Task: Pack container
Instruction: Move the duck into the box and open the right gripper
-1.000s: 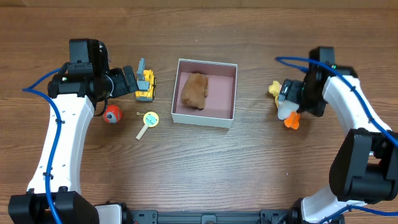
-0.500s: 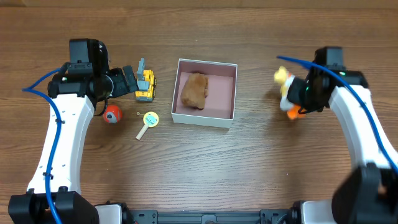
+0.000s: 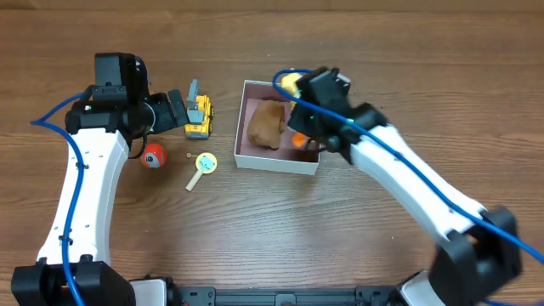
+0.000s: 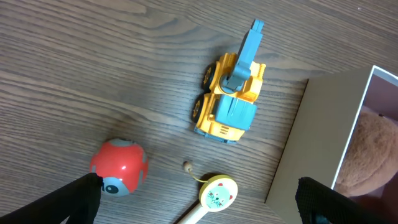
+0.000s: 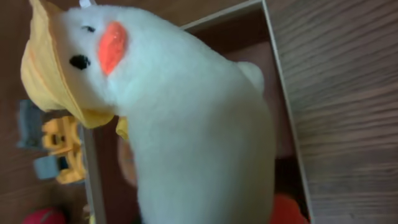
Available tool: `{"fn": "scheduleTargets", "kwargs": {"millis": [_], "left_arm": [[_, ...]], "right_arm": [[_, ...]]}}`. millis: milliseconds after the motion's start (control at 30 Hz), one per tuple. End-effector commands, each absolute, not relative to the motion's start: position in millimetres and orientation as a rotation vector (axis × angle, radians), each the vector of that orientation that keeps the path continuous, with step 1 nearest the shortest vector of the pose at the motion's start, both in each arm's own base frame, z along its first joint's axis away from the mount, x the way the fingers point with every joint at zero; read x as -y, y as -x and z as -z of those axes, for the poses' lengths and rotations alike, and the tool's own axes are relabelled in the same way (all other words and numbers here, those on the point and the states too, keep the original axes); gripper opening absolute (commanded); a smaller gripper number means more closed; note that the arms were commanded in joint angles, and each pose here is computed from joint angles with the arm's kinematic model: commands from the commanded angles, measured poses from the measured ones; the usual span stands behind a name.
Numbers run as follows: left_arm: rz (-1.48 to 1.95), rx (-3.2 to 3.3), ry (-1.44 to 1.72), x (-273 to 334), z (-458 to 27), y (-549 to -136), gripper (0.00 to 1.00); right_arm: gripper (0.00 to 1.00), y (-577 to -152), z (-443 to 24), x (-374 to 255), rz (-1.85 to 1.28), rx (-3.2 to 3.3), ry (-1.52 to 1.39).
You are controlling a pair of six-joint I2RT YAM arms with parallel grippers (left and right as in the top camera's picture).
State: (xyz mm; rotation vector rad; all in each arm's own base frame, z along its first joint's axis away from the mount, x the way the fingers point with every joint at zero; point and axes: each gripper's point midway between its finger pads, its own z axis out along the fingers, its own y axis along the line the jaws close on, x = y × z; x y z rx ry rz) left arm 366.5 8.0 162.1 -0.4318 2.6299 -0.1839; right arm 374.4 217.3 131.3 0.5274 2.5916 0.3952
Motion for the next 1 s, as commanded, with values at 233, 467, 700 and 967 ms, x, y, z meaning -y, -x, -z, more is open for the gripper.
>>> {"fn": "scheduleTargets", "kwargs": {"millis": [233, 467, 700, 967], "left_arm": [[0.196, -2.619, 0.405, -8, -167, -372, 1.0], [0.196, -2.619, 0.405, -8, -167, -372, 1.0], [0.211, -2.616, 0.416, -6, -168, -372, 1.0], [0.312, -2.573, 0.296, 9, -175, -385, 0.97]], "right_arm": [[0.73, -394, -71, -206, -0.184, -2.64, -0.441], [0.92, -409, -153, -222, -0.248, -2.556, -0.13], [1.0, -394, -263, -163, -0.213, -2.382, -0.256], [1.0, -358, -240, -7, -0.078, -2.54, -0.742]]}}
